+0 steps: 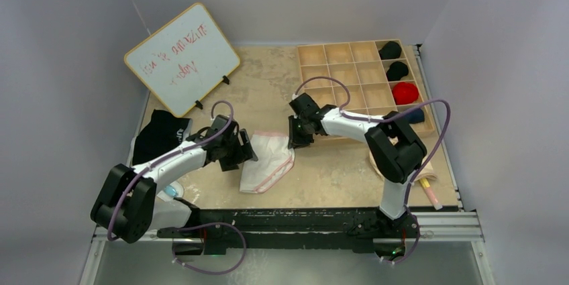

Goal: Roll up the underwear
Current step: Fold the underwear at the center of the board.

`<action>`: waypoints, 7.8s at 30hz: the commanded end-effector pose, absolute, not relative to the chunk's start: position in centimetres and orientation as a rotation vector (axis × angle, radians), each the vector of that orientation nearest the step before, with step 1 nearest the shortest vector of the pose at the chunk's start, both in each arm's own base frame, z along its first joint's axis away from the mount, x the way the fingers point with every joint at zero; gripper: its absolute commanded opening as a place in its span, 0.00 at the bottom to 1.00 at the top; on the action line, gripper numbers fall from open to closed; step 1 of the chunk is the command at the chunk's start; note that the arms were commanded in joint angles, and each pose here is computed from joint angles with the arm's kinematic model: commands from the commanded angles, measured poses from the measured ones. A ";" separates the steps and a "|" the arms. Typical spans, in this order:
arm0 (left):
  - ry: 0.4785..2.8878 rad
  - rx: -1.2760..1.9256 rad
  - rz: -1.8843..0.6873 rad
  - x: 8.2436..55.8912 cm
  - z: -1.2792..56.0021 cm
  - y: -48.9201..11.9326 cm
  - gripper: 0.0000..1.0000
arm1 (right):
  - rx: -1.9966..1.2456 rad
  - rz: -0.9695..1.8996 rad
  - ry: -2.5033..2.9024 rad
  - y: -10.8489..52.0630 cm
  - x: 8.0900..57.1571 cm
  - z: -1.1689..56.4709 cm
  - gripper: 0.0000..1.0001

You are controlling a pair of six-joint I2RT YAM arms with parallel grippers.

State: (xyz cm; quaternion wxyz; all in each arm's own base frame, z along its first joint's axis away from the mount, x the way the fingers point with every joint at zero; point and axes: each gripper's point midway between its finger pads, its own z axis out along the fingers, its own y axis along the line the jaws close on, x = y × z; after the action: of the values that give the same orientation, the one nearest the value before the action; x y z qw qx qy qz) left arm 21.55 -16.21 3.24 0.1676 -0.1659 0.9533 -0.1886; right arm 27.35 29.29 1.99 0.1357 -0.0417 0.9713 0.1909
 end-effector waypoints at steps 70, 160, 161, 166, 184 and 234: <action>2.461 -0.720 -0.644 26.9 3.5 -15.2 0.33 | -0.160 0.438 2.752 40.6 28.8 8.4 0.00; 2.357 -0.680 -0.769 26.7 8.1 -13.5 0.67 | -0.397 0.982 2.587 42.0 21.9 10.4 0.28; 2.367 -0.665 -0.777 26.5 7.7 -13.6 0.65 | -0.397 0.969 2.602 41.6 21.8 9.9 0.26; 2.448 -0.637 -0.728 26.1 5.5 -13.5 0.61 | -0.416 0.913 2.645 40.5 21.4 8.3 0.20; 2.600 -0.631 -0.434 26.3 0.6 -10.8 0.29 | -0.550 0.633 2.848 35.8 20.6 1.3 0.15; 2.609 -0.676 -0.201 24.8 0.4 -7.6 0.24 | -0.797 0.321 2.816 33.8 21.2 0.5 0.16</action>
State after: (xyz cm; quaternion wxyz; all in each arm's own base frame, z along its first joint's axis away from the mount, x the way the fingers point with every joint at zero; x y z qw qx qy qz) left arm 27.20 -10.24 1.69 0.2421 -0.2341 0.9304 -0.1444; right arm 21.38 37.64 1.88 0.1098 -0.2578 0.9397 0.1959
